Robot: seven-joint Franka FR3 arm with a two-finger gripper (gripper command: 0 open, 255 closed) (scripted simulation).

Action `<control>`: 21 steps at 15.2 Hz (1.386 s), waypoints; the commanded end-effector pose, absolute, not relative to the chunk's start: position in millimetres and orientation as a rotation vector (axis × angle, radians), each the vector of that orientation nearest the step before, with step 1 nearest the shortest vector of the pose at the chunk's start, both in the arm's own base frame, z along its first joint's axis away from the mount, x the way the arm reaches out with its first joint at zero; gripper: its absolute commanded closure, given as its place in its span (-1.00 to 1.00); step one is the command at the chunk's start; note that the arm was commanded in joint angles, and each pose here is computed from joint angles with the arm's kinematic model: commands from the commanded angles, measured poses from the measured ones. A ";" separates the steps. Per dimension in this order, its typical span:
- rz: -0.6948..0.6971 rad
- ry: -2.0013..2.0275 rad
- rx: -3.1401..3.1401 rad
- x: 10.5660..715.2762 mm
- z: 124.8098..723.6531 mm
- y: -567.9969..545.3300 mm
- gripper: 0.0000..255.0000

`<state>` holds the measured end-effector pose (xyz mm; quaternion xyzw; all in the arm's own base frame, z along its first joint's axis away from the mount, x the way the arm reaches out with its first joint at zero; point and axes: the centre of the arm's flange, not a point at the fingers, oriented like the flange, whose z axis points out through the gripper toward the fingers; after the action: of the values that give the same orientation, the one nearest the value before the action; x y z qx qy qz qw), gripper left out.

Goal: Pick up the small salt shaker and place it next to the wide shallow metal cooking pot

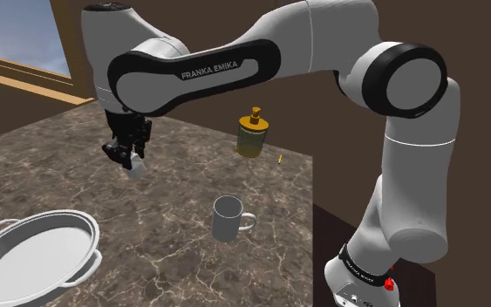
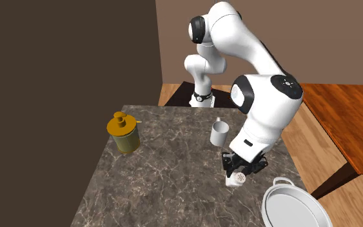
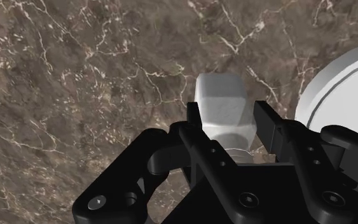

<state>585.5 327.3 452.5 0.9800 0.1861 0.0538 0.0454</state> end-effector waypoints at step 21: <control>0.165 0.568 2.993 585.3 349.5 327.5 1.00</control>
<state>585.1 327.7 350.2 0.9800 0.1861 0.0537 0.0454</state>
